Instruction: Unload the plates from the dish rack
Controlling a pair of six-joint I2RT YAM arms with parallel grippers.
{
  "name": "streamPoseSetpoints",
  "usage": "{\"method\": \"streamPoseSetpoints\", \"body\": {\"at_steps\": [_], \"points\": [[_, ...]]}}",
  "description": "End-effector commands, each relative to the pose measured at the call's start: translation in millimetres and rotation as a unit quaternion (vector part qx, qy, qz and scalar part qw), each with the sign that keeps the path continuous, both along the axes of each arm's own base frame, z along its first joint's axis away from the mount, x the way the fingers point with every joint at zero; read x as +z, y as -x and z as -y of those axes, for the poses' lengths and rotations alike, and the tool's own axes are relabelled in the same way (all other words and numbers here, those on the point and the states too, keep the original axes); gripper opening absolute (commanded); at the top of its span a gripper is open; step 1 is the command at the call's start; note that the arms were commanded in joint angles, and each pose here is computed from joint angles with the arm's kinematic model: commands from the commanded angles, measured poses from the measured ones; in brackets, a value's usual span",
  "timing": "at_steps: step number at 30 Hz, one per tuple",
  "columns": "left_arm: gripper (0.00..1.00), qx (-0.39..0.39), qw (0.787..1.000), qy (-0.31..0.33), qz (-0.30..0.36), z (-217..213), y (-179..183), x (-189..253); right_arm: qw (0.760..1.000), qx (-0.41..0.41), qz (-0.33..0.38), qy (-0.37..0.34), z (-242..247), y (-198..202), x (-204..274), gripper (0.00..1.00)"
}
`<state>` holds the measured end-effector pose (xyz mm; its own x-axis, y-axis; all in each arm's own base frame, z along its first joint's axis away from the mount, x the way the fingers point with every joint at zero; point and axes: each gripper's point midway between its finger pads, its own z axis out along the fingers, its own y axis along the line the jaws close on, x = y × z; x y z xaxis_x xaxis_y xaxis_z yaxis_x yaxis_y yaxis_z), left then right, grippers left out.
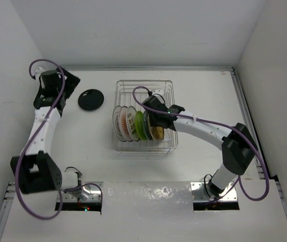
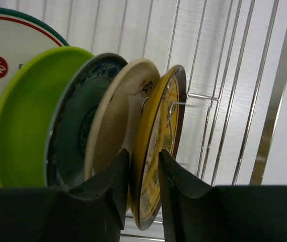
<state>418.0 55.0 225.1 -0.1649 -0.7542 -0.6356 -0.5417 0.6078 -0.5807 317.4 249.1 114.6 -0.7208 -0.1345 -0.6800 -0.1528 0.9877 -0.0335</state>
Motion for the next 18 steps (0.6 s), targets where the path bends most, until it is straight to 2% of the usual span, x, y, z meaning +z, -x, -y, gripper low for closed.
{"method": "streamPoseSetpoints", "body": {"at_steps": [1,2,5,8,13,18], "points": [[1.00,-0.036,0.999,-0.027,0.023,7.6,29.9,20.0,0.999,-0.026,0.005,-0.023,-2.4,-2.2,-8.6,0.27],[1.00,-0.041,0.998,-0.033,0.030,9.0,36.0,25.1,0.999,-0.032,0.008,-0.028,-0.9,-2.3,-7.0,0.20],[1.00,-0.065,0.994,-0.060,0.070,16.3,59.8,49.2,0.997,-0.050,0.020,-0.054,0.6,-0.7,-6.7,0.11],[1.00,-0.080,0.991,-0.080,0.068,18.4,71.3,46.3,0.995,-0.060,0.034,-0.069,0.8,-2.3,5.3,0.02],[1.00,-0.113,0.986,-0.084,0.086,30.3,81.8,61.2,0.993,-0.055,0.061,-0.085,-2.7,-8.5,39.8,0.01],[1.00,-0.150,0.979,-0.073,0.113,46.2,85.4,85.7,0.987,-0.041,0.108,-0.114,-3.3,-9.7,104.2,0.01]]}}
